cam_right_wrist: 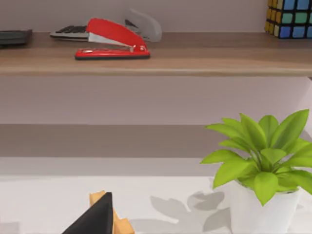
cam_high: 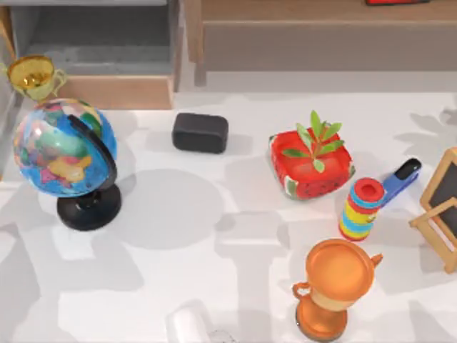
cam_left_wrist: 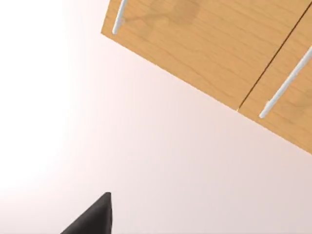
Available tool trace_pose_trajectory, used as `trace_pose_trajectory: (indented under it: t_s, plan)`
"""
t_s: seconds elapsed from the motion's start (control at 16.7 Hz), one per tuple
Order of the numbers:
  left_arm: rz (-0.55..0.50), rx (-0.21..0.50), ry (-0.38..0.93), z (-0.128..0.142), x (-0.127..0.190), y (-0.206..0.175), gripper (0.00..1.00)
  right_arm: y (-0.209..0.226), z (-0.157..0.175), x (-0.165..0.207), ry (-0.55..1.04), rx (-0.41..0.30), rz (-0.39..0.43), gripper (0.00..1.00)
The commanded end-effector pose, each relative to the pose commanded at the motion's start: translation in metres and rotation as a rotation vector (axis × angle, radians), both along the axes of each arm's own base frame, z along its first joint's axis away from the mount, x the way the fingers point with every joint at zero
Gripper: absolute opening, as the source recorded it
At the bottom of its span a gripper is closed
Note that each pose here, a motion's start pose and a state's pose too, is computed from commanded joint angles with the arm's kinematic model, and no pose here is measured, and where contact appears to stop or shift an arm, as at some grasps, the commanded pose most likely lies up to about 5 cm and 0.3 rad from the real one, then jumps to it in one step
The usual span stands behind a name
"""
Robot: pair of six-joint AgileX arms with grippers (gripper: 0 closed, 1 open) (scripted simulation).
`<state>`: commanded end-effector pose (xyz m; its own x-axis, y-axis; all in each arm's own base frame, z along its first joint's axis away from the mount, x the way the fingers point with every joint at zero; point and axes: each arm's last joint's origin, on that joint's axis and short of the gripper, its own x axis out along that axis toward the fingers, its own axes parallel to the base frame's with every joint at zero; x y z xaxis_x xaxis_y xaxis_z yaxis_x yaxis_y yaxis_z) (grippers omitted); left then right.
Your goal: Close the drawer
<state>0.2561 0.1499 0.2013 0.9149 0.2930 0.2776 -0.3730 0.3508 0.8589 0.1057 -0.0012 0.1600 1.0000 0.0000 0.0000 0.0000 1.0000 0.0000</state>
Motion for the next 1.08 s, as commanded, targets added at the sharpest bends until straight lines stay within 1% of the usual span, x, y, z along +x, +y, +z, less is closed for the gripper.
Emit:
trace_pose_trajectory:
  t_s: [0.12,0.24,0.36,0.48,0.66,0.84,1.08]
  plan:
    - [0.010,0.118,0.071,-0.019,-0.009,0.019,1.00,0.000,0.000,0.000,0.000,0.000,0.000,1.00]
    - [0.000,0.215,0.139,-0.038,-0.019,0.031,1.00,0.000,0.000,0.000,0.000,0.000,0.000,1.00]
    - [-0.030,0.288,0.201,-0.056,-0.025,0.037,1.00,0.000,0.000,0.000,0.000,0.000,0.000,1.00]
    - [-0.078,0.342,0.253,-0.072,-0.030,0.039,1.00,0.000,0.000,0.000,0.000,0.000,0.000,1.00]
    - [-0.166,0.395,0.309,-0.092,-0.030,0.034,1.00,0.000,0.000,0.000,0.000,0.000,0.000,1.00]
    - [-0.238,0.419,0.337,-0.105,-0.028,0.027,1.00,0.000,0.000,0.000,0.000,0.000,0.000,1.00]
    - [-0.257,0.418,0.341,-0.106,-0.027,0.025,1.00,0.000,0.000,0.000,0.000,0.000,0.000,1.00]
